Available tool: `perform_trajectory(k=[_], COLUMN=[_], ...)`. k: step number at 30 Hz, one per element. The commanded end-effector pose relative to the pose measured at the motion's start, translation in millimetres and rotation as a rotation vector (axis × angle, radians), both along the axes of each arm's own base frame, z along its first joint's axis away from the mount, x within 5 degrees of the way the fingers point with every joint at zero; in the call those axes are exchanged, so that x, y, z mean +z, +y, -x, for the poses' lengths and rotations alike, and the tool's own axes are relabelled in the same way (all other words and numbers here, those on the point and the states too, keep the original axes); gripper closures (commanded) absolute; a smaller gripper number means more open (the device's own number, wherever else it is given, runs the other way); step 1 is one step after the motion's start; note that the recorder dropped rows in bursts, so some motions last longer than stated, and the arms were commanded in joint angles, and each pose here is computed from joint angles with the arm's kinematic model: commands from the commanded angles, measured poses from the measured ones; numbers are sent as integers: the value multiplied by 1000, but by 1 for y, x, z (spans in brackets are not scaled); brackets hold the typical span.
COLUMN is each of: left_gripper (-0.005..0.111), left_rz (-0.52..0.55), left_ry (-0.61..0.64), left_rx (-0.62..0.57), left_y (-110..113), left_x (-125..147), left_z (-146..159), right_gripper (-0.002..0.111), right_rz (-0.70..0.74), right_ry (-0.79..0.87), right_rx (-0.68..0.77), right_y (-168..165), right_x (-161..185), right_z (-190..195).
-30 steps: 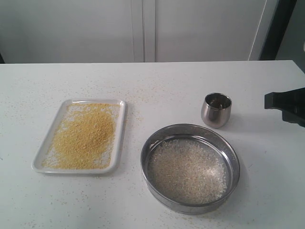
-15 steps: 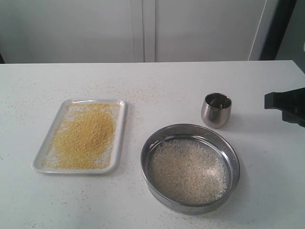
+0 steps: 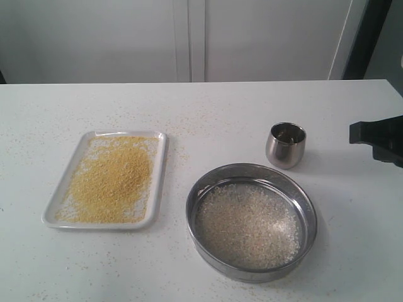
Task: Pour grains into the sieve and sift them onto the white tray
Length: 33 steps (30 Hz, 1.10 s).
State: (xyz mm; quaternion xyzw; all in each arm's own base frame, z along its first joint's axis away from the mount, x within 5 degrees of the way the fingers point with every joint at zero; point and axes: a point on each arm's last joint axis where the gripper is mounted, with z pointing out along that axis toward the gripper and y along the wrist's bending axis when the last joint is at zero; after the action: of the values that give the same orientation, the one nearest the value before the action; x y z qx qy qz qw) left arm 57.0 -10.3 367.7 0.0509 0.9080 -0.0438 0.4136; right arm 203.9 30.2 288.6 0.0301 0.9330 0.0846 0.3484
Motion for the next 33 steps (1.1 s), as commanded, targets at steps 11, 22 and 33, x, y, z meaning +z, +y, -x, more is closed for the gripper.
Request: perform_trajectory(k=[11,22,33], left_gripper=[107,107,107], left_rz=[-13,-19,-34], left_ry=[-77,-240,-293], left_rx=[15,71,80], left_y=[2,6,8], left_x=[-9,-87,-142], left_z=[-1,4,8], right_gripper=[108,108,108], right_rz=[3,3,3], right_ry=[-4,-4,-4], right_rx=[-6,-6,-6], right_y=[-1,-1,-1], right_x=[-1,-1,-1], right_z=[0,0,0])
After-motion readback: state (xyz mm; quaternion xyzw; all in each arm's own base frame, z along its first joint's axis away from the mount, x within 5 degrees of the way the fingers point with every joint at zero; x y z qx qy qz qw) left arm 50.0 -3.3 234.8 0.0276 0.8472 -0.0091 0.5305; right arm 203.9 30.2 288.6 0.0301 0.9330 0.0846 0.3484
